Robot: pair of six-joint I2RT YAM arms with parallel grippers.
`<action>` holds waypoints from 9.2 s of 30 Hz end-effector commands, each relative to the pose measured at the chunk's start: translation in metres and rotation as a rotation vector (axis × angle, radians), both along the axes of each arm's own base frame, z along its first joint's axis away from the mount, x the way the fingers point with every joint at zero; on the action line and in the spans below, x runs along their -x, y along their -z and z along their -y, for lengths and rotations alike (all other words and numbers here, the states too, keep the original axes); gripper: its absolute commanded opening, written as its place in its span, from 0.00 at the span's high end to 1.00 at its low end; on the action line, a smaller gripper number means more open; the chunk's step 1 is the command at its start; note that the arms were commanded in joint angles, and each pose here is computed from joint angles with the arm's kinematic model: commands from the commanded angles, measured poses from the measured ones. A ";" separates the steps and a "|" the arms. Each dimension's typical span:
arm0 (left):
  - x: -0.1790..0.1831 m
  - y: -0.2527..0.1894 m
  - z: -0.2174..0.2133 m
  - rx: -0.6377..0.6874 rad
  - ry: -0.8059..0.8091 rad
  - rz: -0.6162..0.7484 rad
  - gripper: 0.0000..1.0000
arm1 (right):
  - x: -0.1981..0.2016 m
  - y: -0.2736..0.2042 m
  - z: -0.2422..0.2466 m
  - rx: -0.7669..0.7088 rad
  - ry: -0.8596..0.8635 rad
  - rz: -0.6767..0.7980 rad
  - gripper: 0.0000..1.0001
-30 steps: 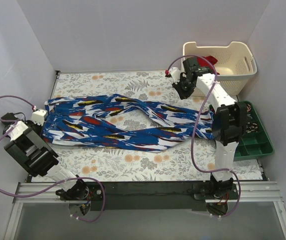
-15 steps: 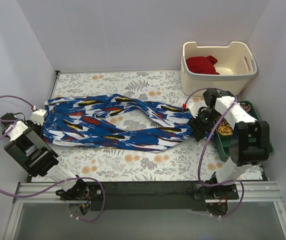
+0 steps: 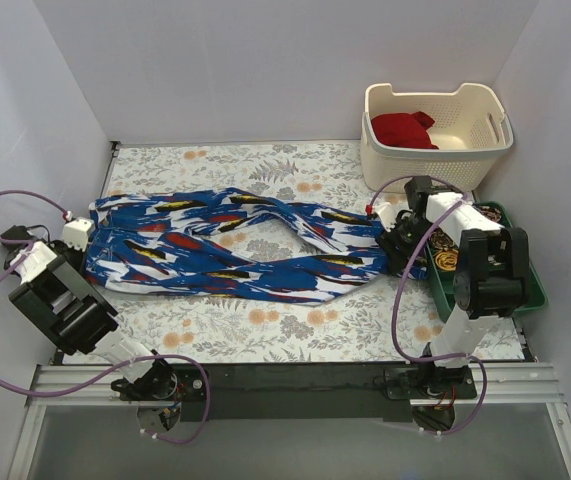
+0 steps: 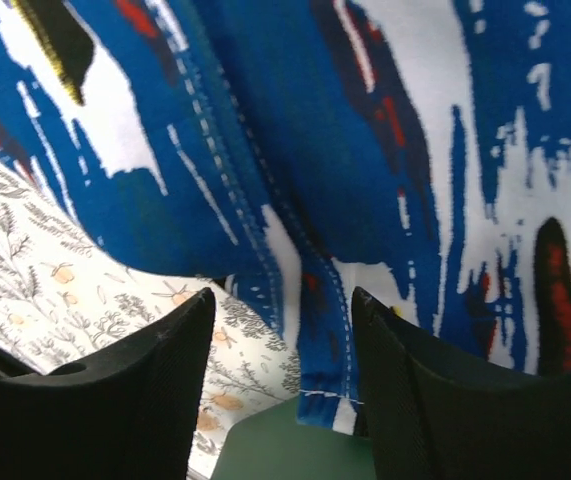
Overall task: Fold and stack the mixed laundry pile
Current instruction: Flatten out the trousers at the center of the board, then fold the trousers at the center of the board.
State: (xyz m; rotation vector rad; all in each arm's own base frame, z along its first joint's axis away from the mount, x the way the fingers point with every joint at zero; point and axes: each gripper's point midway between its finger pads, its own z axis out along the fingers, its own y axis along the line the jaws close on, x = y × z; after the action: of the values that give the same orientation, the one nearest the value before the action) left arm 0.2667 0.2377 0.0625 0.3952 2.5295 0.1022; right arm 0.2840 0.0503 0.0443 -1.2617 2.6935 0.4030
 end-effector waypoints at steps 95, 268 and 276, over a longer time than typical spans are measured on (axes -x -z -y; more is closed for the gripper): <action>0.098 -0.078 0.053 -0.122 0.593 0.098 0.43 | 0.161 -0.051 -0.012 0.028 -0.507 -0.112 0.39; -0.266 -0.108 0.042 0.037 0.440 0.375 1.00 | -0.161 -0.172 0.040 0.220 -0.008 0.566 0.99; -0.151 -0.194 0.023 -0.048 0.482 0.541 1.00 | -0.081 -0.177 0.030 0.134 -0.140 0.580 0.99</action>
State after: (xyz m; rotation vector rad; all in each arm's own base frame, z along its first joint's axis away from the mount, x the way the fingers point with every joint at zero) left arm 0.4775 0.2088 0.1730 0.8110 2.0396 -0.0460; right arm 0.4091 0.0198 0.1962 -1.2645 2.2941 -0.1304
